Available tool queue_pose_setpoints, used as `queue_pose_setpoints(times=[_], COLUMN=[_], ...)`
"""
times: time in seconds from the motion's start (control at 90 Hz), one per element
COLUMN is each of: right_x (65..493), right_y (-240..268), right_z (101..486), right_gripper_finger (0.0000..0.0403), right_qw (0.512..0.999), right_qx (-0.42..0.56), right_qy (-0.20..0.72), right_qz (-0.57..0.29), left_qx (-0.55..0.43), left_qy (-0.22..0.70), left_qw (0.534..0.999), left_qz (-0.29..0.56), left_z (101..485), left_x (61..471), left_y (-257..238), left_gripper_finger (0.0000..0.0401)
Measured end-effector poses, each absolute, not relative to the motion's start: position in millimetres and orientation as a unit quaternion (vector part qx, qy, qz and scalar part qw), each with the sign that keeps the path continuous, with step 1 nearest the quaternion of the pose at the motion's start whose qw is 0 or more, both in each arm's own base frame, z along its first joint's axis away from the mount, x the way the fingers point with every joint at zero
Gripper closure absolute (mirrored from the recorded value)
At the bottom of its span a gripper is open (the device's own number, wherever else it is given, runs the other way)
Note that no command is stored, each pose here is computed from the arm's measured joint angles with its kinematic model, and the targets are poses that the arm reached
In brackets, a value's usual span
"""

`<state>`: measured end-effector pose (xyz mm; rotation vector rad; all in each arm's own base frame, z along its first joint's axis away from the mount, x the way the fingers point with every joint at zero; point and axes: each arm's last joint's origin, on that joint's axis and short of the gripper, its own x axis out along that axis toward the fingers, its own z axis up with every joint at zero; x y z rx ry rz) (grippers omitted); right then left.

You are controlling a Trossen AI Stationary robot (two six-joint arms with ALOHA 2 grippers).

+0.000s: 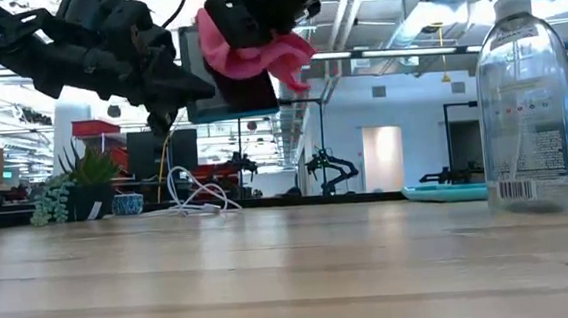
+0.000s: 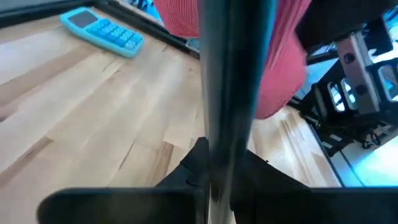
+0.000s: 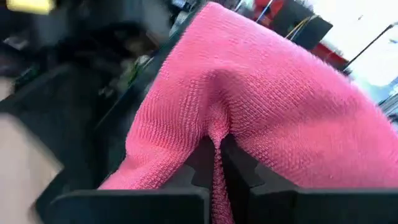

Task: Apply microfiber cloth
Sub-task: Wipe the front of the cellphone with the pink microfiber cloth

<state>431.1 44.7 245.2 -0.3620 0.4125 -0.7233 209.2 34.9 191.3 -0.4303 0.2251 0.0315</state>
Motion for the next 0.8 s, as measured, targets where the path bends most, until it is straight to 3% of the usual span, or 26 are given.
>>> queue_pose_setpoints(times=[0.278, 0.544, 0.8], right_x=[428, 435, 431], right_y=[53, 36, 46], right_z=[234, 255, 246], right_gripper_finger=[0.0403, 0.0403, 0.0403], right_qw=[0.91, 0.888, 0.892], right_qx=[-0.131, -0.133, -0.134], right_qy=[0.22, 0.131, 0.17], right_qz=[-0.327, -0.42, -0.397], left_qx=[-0.202, -0.208, -0.202], left_qy=[0.112, 0.123, 0.137], left_qw=[0.973, 0.97, 0.969], left_qz=[0.017, 0.018, 0.033], left_z=[191, 190, 186], left_x=[209, 209, 208], left_y=[35, 35, 36], left_gripper_finger=[0.0388, 0.0388, 0.0388])
